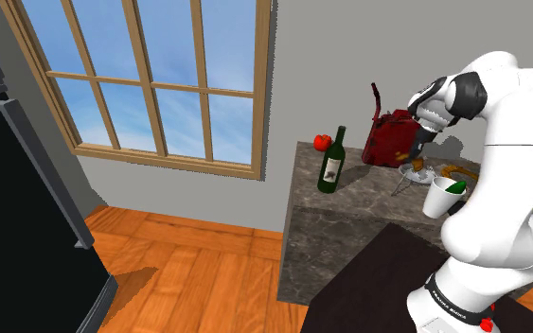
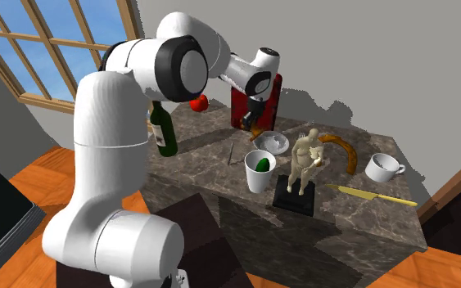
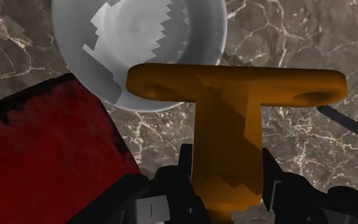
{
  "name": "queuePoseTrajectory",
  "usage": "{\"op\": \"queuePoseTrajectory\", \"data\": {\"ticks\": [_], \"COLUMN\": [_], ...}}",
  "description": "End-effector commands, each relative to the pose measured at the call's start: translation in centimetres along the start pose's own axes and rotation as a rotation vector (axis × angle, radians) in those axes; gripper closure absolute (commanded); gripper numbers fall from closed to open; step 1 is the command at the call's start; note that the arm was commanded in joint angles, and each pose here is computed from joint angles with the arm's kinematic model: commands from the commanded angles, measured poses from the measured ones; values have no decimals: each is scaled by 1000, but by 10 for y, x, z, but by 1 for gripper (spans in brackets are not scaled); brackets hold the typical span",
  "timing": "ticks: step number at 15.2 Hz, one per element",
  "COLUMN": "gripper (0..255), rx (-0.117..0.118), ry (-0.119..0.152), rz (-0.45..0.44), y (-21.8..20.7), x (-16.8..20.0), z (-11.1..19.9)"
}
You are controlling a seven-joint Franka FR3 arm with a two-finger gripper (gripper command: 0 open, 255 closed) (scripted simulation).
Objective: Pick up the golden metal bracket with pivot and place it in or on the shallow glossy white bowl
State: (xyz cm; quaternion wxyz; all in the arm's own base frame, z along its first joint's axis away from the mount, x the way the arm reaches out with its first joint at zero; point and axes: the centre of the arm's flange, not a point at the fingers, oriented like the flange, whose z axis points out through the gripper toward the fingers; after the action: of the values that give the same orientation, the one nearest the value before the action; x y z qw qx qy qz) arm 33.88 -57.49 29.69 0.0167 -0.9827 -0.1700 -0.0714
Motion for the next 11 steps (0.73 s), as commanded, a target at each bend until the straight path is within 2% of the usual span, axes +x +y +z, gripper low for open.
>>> {"op": "queuePoseTrajectory", "data": {"ticks": [1, 7, 11], "gripper": [255, 255, 255], "rx": [0, 0, 0], "ry": [0, 0, 0], "rz": [-2, -2, -2], "y": [20, 77, 78], "x": [-18, -72, -76], "z": [-5, -16, 0]}}
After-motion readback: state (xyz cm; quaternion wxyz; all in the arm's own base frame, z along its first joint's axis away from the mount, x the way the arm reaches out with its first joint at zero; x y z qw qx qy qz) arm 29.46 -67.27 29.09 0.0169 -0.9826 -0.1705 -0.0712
